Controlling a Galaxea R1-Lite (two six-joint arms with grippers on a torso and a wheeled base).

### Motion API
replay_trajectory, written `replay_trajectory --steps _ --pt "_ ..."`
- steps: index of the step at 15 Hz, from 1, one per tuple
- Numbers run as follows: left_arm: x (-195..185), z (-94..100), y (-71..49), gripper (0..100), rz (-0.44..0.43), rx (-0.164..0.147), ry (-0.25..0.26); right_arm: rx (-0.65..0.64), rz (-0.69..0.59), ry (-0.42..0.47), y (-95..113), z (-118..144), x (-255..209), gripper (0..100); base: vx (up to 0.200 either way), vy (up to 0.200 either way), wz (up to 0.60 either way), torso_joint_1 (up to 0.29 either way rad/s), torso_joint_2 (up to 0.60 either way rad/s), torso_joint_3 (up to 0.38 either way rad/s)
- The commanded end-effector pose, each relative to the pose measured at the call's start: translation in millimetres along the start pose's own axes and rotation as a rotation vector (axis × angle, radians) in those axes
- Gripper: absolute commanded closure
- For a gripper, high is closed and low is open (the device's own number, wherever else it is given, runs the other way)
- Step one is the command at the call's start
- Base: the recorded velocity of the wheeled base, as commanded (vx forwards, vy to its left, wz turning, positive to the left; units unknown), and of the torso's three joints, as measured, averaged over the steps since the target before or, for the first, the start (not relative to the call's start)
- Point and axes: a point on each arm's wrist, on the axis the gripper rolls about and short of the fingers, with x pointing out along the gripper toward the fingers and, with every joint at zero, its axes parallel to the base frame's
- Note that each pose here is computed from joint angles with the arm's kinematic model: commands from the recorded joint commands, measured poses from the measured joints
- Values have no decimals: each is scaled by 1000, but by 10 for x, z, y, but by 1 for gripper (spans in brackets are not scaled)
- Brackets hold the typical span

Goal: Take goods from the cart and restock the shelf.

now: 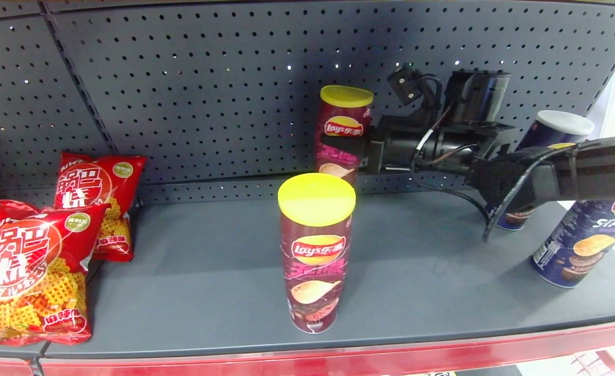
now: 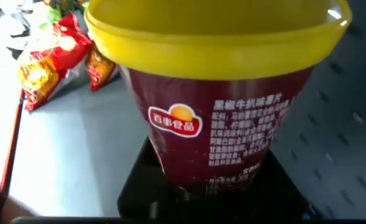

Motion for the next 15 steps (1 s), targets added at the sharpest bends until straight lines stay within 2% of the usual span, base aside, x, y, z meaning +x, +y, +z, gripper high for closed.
replay_trajectory --steps 1,6,15 --pt "1 3 0 0 1 -1 3 17 34 16 4 -155 206 100 0 0 0 0 0 0" --pt "2 0 0 0 1 -1 3 -5 142 26 150 -257 339 100 0 0 0 0 0 0" --pt "2 0 0 0 1 -1 3 -2 197 42 114 -350 254 100 0 0 0 0 0 0"
